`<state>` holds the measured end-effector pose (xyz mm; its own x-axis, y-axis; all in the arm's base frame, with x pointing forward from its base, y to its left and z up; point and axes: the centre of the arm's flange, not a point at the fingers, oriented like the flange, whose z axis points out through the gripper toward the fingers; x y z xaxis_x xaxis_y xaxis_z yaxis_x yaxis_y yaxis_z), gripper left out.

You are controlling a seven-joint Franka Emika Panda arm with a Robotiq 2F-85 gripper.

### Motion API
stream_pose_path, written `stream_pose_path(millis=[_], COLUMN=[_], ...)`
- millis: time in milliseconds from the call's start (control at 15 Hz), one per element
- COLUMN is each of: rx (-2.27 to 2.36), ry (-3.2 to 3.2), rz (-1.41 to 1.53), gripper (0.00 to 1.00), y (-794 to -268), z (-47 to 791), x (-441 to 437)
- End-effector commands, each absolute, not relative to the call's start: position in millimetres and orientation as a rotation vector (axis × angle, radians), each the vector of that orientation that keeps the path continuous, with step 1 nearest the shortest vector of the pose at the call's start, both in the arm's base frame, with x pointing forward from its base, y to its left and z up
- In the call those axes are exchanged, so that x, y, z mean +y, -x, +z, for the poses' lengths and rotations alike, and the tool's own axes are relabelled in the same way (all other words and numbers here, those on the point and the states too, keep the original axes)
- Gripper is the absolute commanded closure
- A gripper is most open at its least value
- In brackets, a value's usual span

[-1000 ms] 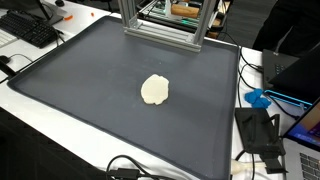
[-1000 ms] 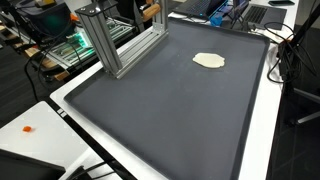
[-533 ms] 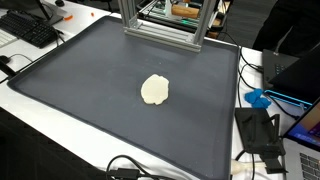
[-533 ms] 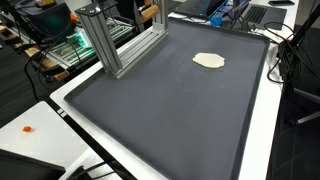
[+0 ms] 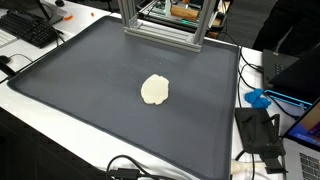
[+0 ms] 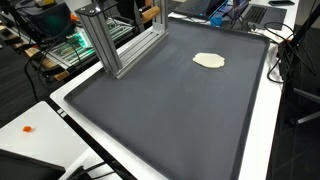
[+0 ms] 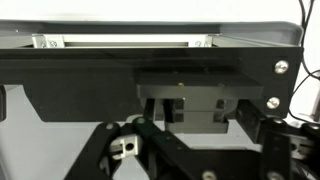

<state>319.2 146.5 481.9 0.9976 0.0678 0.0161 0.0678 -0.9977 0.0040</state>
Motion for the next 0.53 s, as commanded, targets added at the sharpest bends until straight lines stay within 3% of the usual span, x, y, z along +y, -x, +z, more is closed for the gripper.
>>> stream_pose_path(millis=[0, 467], rx=[0.157, 0.24], ry=[-3.126, -3.094], rz=[0.088, 0.254], gripper=[0.0, 0.0], y=[-330.0, -397.6], z=[499.9, 507.1], x=[151.2, 166.9])
